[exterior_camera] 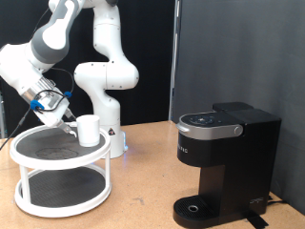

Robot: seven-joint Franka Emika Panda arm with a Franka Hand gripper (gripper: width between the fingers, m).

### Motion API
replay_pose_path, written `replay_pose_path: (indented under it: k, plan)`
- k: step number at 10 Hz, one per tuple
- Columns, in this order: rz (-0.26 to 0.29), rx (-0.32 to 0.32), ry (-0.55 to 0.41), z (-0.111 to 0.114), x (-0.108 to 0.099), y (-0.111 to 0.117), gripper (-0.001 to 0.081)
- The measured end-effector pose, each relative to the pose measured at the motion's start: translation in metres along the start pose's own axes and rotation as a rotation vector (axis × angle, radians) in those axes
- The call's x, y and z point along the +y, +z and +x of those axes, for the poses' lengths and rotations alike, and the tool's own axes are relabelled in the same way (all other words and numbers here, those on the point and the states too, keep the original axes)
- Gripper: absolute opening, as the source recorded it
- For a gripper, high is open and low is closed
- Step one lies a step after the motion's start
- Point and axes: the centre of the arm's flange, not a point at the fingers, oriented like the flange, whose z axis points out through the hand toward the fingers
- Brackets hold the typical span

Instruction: Make a cup of coffee with the keurig machine

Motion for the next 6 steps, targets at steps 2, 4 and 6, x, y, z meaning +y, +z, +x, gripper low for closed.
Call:
replay_pose_path:
  k: [2,4,6]
  plan:
    - [-0.004,-0.002,0.000,-0.0002,0.0005,0.0017,0.0637]
    - [-0.004,-0.003,0.001,-0.0002,0.0005,0.0019,0.0500]
    - [0.002,-0.003,0.002,0.0005,0.0001,0.0027,0.0300]
